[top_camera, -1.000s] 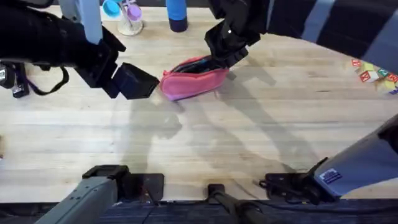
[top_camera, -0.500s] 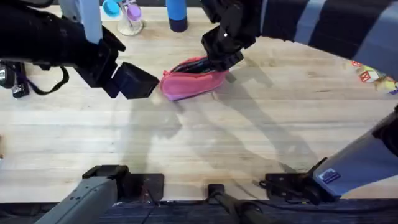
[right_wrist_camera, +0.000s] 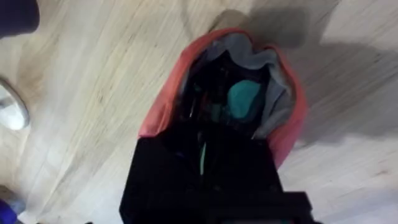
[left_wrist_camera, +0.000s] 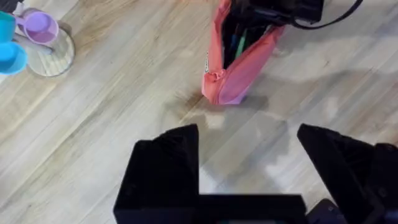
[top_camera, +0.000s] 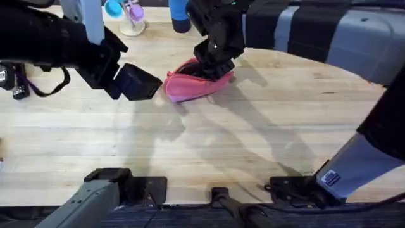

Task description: Unzip the bag, pick up the pens from the table one at a time and place them inside, then zip the bag closed.

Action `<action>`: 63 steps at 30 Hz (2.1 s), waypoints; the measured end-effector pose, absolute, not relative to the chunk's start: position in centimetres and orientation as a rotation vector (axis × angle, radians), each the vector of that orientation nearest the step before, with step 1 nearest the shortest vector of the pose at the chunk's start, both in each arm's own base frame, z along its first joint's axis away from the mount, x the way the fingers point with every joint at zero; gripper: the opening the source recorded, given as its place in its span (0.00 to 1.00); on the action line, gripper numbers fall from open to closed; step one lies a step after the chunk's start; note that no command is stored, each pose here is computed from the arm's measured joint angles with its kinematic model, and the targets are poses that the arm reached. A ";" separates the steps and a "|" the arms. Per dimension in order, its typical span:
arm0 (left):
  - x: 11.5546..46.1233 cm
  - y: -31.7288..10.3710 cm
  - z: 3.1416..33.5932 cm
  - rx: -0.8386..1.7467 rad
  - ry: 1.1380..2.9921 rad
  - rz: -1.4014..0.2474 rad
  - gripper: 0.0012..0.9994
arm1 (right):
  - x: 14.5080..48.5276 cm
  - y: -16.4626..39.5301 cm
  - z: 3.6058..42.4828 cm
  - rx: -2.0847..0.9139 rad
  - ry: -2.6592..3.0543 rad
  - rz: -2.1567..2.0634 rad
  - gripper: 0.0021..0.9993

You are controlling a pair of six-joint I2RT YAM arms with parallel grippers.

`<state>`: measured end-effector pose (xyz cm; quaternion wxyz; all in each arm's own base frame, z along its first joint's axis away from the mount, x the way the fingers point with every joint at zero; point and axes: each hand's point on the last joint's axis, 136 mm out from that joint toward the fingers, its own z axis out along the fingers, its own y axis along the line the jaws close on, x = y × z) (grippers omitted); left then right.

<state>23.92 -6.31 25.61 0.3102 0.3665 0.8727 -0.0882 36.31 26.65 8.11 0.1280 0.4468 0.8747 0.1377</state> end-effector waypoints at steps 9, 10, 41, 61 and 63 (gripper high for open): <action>23.9 -6.3 25.6 0.968 2.305 -0.233 0.99 | 36.2 26.9 8.1 1.302 2.557 0.415 0.03; 23.9 -6.3 25.6 0.968 2.305 -0.233 0.99 | 36.1 27.0 8.1 1.302 2.560 0.417 0.03; 23.8 -6.3 25.6 0.968 2.309 -0.235 0.99 | 36.0 28.1 11.1 0.931 2.666 0.489 1.00; 25.8 -2.0 26.2 0.859 2.246 -0.156 0.99 | 36.8 28.7 16.1 0.202 2.712 0.412 1.00; 25.9 -1.5 25.9 0.878 2.219 -0.159 0.99 | 36.9 28.9 16.4 0.154 2.703 0.409 1.00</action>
